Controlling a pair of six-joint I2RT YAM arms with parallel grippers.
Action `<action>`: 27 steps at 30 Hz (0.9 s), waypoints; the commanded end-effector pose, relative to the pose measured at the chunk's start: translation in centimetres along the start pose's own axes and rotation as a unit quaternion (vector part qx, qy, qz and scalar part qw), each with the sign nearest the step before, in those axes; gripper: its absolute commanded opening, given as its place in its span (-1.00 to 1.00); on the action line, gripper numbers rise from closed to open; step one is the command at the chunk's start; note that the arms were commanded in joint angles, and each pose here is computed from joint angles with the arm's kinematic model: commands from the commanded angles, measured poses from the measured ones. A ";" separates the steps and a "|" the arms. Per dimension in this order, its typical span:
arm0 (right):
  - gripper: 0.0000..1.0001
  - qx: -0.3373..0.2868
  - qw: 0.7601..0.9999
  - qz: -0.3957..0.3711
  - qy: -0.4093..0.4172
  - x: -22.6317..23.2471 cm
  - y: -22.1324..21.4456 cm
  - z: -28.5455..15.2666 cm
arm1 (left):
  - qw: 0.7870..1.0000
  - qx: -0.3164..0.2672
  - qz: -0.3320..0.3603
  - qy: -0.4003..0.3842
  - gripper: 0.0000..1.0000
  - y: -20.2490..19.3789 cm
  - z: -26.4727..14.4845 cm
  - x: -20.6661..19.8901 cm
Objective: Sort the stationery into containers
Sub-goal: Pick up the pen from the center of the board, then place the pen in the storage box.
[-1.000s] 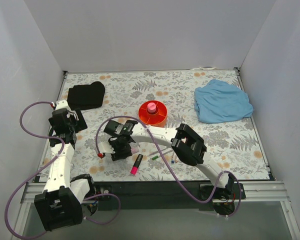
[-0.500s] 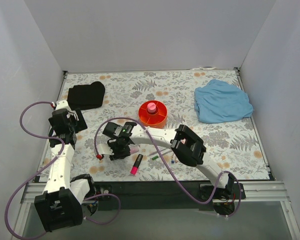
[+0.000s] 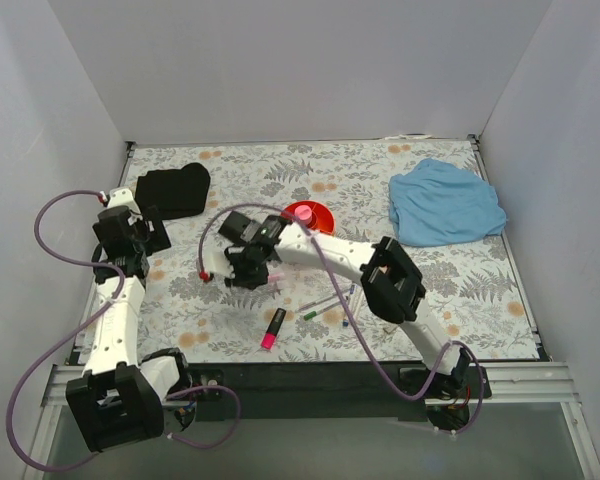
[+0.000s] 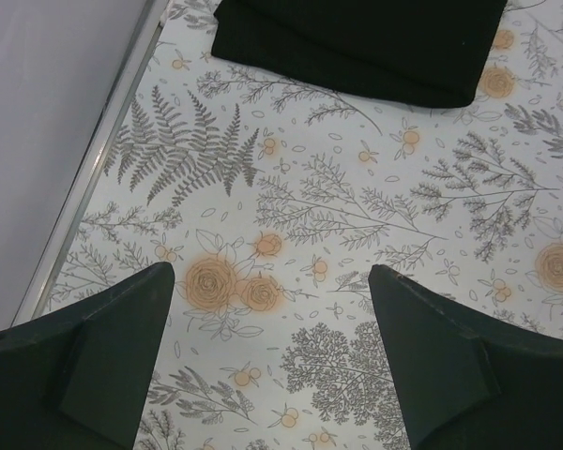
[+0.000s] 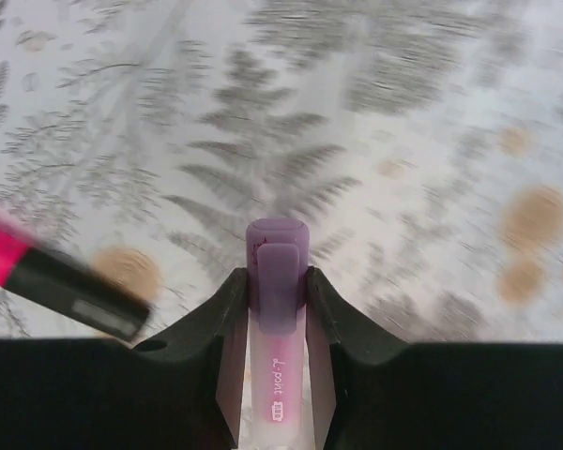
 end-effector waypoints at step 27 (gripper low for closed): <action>-0.97 -0.492 0.834 0.180 -0.173 -11.9 -17.3 -27.8 | 0.923 -0.032 0.093 -0.372 0.55 5.5 4.5 -11.8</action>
Point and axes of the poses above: each gripper's point midway between its finger pads, its own z axis out along the fingers, its own x axis along the line the jaws close on, y = z × x, the point moved 10 cm from there along -z, back along the fingers, and after that the axes turned 2 degrees about z, right-handed, at the moved point
